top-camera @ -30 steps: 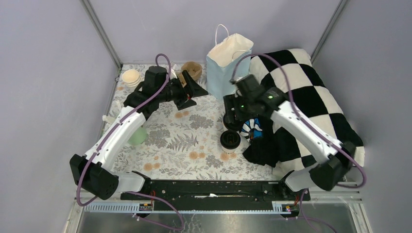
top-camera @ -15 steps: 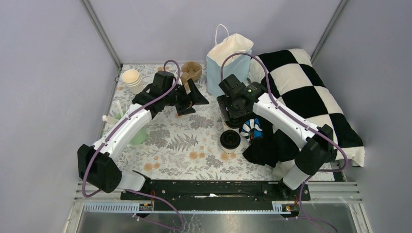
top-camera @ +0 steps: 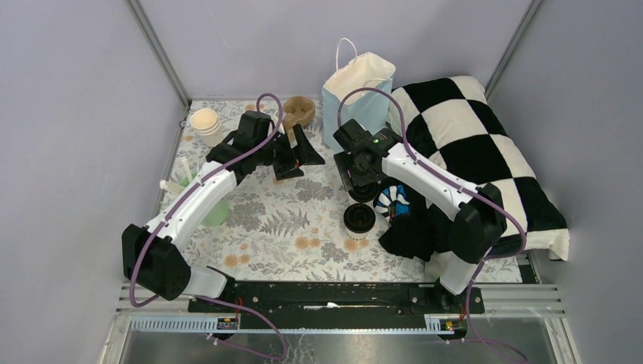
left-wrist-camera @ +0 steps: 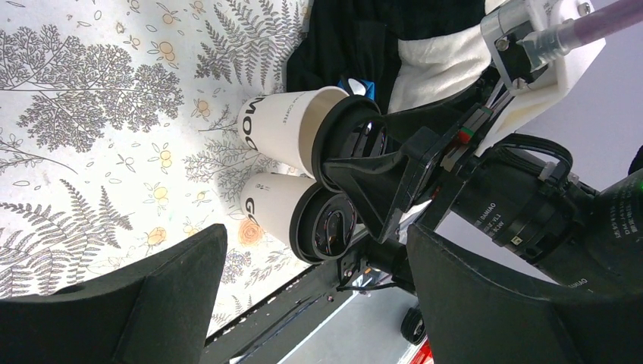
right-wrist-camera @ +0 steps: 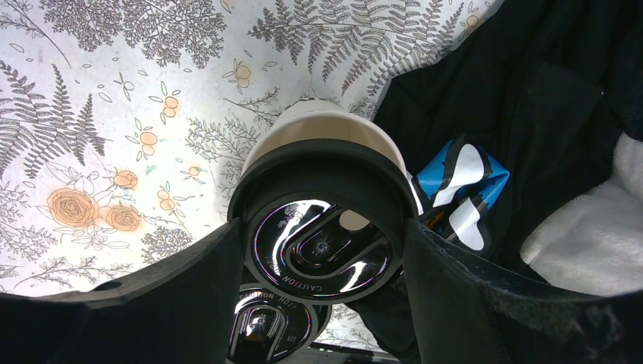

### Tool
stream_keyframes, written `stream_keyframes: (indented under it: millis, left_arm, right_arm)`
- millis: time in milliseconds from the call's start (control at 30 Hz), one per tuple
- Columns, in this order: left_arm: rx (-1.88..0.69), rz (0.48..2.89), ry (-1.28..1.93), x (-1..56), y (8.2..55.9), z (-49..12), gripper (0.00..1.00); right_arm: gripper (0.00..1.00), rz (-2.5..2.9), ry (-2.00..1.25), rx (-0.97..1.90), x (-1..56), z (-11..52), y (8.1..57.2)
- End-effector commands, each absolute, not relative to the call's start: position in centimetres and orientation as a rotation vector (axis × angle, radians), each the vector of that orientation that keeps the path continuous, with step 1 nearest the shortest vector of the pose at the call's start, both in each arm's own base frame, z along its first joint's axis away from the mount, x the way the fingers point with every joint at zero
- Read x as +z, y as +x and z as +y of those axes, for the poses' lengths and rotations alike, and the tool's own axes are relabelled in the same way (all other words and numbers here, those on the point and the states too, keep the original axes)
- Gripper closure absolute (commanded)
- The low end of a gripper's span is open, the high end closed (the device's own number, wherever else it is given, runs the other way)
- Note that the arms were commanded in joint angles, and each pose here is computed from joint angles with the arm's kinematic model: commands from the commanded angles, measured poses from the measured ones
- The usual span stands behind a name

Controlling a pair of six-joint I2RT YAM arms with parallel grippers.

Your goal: Pack the takeout coffee

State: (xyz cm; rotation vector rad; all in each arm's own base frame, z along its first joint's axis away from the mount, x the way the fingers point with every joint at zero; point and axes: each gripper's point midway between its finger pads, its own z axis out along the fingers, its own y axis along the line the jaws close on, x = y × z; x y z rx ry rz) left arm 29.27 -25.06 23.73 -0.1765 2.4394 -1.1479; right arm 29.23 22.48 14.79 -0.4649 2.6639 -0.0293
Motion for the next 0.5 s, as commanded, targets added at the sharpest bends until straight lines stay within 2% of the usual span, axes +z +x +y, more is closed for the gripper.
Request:
stream_keyframes:
  millis: [0,467]
  left_arm:
    - [-1.168,2.415,-0.129,23.8,29.5,-24.9,0.09]
    - [-1.182,2.418,-0.147,23.5,29.7,-24.6,0.08]
  right_arm:
    - [0.23,2.641,-0.444,-0.020,15.2,23.0,30.0]
    - [0.22,2.652,-0.450,-0.044,13.9,22.7,29.9]
